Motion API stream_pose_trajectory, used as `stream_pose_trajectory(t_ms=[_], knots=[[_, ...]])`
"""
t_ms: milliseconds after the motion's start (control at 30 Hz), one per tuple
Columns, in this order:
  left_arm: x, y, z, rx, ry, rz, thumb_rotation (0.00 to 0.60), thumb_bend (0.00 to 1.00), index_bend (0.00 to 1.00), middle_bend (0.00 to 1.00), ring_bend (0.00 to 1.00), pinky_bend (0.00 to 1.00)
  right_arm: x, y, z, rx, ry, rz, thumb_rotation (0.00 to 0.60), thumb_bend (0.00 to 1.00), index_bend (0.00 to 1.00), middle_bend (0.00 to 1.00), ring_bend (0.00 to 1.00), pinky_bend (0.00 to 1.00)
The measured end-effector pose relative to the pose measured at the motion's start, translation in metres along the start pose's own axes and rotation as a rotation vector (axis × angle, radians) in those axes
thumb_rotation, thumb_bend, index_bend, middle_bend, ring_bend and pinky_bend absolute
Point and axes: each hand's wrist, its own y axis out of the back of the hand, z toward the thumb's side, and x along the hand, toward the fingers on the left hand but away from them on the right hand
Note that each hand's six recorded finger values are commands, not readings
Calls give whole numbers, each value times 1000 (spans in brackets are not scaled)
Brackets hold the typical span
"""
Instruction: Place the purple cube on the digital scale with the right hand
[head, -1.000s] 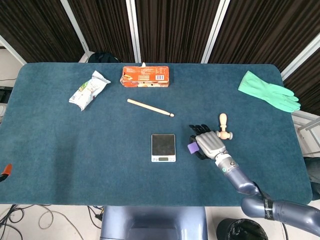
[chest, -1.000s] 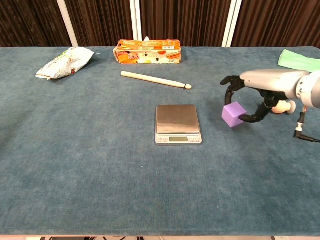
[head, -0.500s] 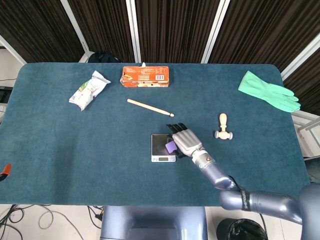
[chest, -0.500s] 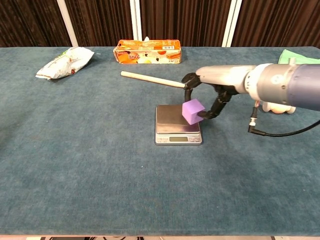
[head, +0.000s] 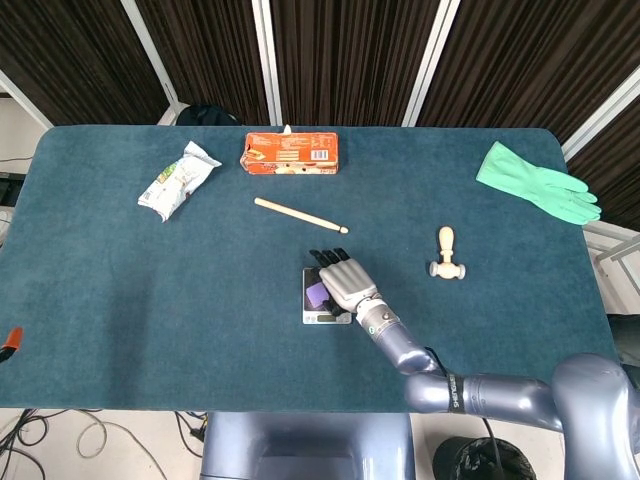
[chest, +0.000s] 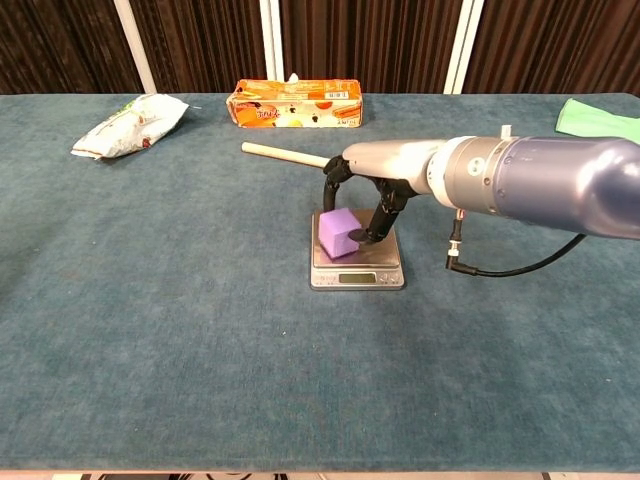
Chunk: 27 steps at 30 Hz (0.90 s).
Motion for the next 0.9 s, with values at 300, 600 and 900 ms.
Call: stream_pose_trajectory(t_ms=[300, 600, 900], knots=[[0, 0, 0, 0, -1, -2, 600, 264, 101, 0, 0, 0, -5, -1, -4, 5, -65, 10, 600, 380, 0, 0, 0, 0], [0, 0, 0, 1, -1, -2, 600, 263, 101, 0, 0, 0, 29, 25, -16, 68, -80, -11, 600, 370, 0, 0, 0, 0], [-1, 1, -1, -1, 3, 1, 600, 264, 102, 0, 0, 0, 119, 56, -71, 167, -159, -191, 600, 370, 0, 0, 0, 0]])
